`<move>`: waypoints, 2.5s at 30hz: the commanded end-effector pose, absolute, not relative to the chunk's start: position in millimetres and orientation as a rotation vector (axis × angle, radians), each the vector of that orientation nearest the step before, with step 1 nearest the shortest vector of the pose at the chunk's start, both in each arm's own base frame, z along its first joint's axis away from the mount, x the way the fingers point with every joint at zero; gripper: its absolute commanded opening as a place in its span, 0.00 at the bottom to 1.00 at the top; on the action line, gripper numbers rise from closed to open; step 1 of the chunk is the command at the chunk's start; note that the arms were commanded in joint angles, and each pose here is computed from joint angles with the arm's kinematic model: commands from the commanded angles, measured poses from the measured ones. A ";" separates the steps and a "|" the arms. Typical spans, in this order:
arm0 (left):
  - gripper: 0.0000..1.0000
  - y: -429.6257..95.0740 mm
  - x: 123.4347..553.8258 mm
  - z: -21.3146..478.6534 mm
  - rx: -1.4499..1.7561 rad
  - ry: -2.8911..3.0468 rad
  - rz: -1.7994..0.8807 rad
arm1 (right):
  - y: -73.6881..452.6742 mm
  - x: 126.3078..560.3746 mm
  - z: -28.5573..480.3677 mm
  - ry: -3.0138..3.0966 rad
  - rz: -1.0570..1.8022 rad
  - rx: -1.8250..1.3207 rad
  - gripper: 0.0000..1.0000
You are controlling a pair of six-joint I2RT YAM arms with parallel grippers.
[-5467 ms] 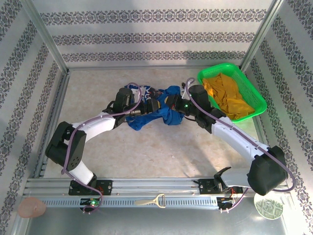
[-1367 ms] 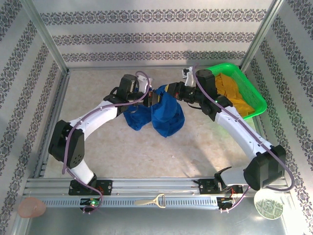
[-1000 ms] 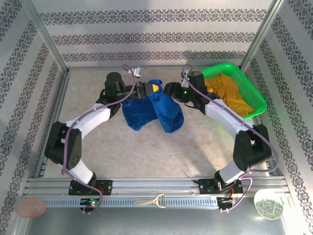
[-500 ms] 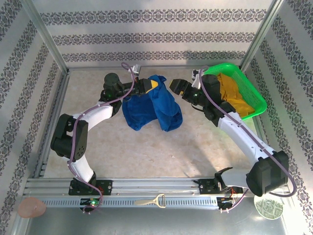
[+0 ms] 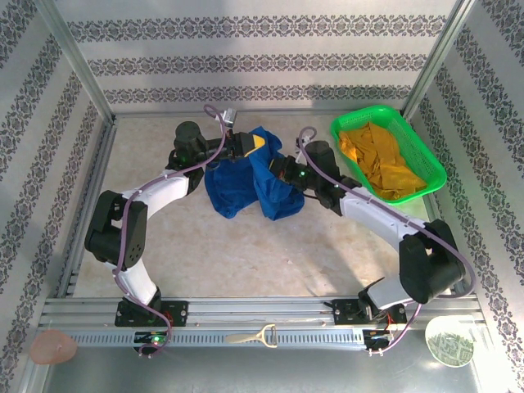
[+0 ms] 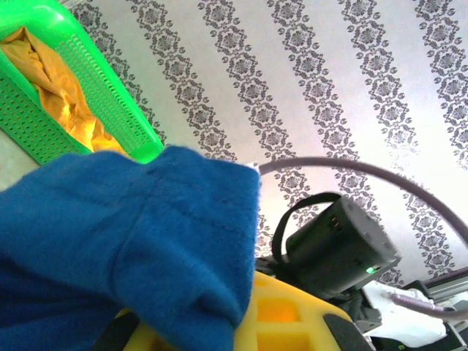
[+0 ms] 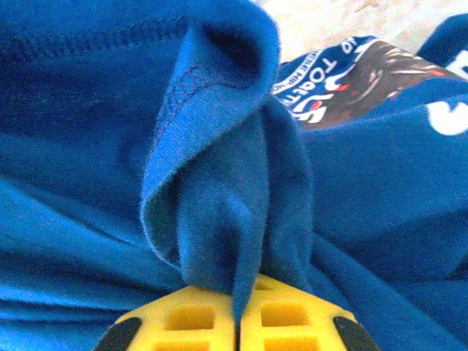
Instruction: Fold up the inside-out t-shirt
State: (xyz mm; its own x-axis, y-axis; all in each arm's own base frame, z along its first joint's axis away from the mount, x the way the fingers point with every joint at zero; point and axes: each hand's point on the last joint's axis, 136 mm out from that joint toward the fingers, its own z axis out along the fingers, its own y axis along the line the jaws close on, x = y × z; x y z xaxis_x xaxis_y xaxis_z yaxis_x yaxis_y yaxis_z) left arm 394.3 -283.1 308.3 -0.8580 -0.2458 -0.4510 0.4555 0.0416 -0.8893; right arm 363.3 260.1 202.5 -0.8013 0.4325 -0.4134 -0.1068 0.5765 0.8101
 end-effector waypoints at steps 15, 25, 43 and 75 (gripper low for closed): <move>0.00 -271.1 383.0 375.4 0.307 1.605 -1.891 | 185.1 365.5 268.0 2.059 1.109 0.355 0.62; 0.00 -269.4 379.1 374.6 0.304 1.611 -1.882 | 221.6 393.6 295.7 2.047 1.161 0.220 0.69; 0.00 -267.1 385.9 321.7 0.229 1.763 -1.773 | 220.4 381.6 345.7 1.983 1.230 0.133 0.00; 0.64 -296.5 350.7 297.6 0.627 2.008 -0.904 | 234.6 350.4 314.3 2.099 1.258 0.071 0.00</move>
